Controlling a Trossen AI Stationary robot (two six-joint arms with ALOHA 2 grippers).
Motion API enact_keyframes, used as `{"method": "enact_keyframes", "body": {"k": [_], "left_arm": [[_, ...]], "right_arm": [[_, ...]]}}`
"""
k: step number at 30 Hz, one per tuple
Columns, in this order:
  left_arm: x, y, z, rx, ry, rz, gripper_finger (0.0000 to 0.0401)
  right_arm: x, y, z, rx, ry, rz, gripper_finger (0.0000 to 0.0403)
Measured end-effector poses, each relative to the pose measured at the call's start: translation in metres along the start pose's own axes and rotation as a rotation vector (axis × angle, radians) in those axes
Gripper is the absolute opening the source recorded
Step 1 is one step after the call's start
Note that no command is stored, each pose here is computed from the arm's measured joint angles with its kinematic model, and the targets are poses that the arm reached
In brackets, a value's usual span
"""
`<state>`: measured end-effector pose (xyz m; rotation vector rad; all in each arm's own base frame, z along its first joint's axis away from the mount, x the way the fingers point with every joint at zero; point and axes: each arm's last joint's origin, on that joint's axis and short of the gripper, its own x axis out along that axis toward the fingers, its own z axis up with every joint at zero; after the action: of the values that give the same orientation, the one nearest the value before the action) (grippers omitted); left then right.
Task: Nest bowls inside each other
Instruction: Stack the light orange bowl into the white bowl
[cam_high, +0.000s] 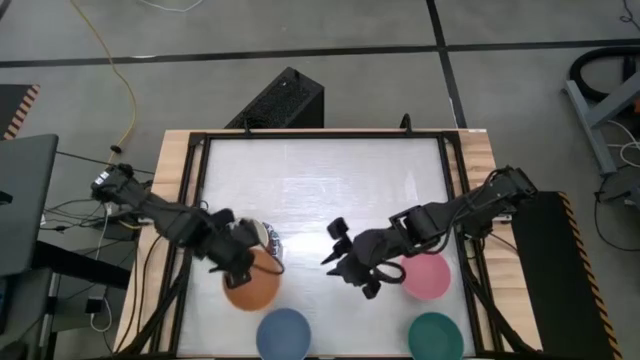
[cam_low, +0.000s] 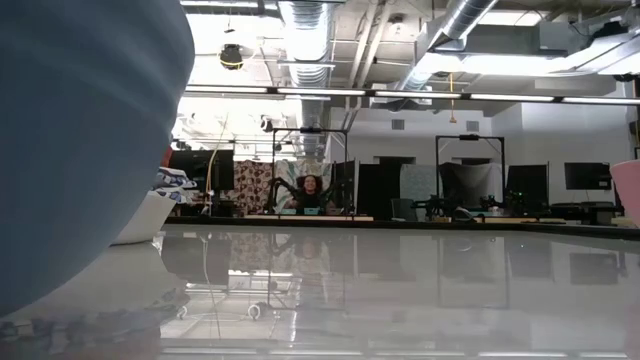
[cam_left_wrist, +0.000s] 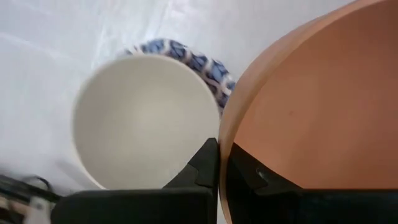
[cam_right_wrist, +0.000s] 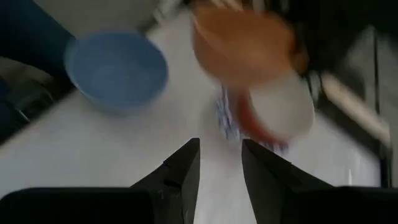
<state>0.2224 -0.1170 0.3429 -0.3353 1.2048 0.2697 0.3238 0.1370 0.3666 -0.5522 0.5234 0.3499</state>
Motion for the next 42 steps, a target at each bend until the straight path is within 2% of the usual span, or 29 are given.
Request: {"method": "enact_keyframes", "body": {"k": [3,6,16,19,21,25,31,42], "left_arm": [[0.002,0.011,0.013,0.048,0.007,0.009,0.0],[0.004,0.023,0.024,0.073,0.005,0.028,0.0],[0.01,0.056,0.052,0.124,-0.016,0.072,0.0],[0.011,0.065,0.06,0.121,-0.036,0.072,0.0],[0.011,0.068,0.064,0.116,-0.046,0.059,0.0],[0.011,0.075,0.068,0.106,-0.047,0.05,0.0],[0.012,0.081,0.072,0.083,-0.043,0.028,0.0],[0.012,0.09,0.082,0.016,-0.082,-0.006,0.0]], "right_arm": [[0.001,-0.008,0.005,-0.088,-0.091,0.007,0.0141],[0.007,-0.016,0.005,-0.148,-0.123,-0.014,0.0141],[0.036,-0.011,0.0,-0.239,-0.124,0.048,0.0141],[0.048,-0.01,0.001,-0.298,-0.146,0.025,0.0141],[0.055,-0.004,-0.002,-0.351,-0.122,0.046,0.0141],[0.063,-0.001,-0.004,-0.43,-0.093,0.01,0.0141],[0.065,-0.003,0.004,-0.529,-0.16,-0.049,0.0141],[0.067,-0.016,0.0,-0.539,-0.172,-0.066,0.0141]]}}
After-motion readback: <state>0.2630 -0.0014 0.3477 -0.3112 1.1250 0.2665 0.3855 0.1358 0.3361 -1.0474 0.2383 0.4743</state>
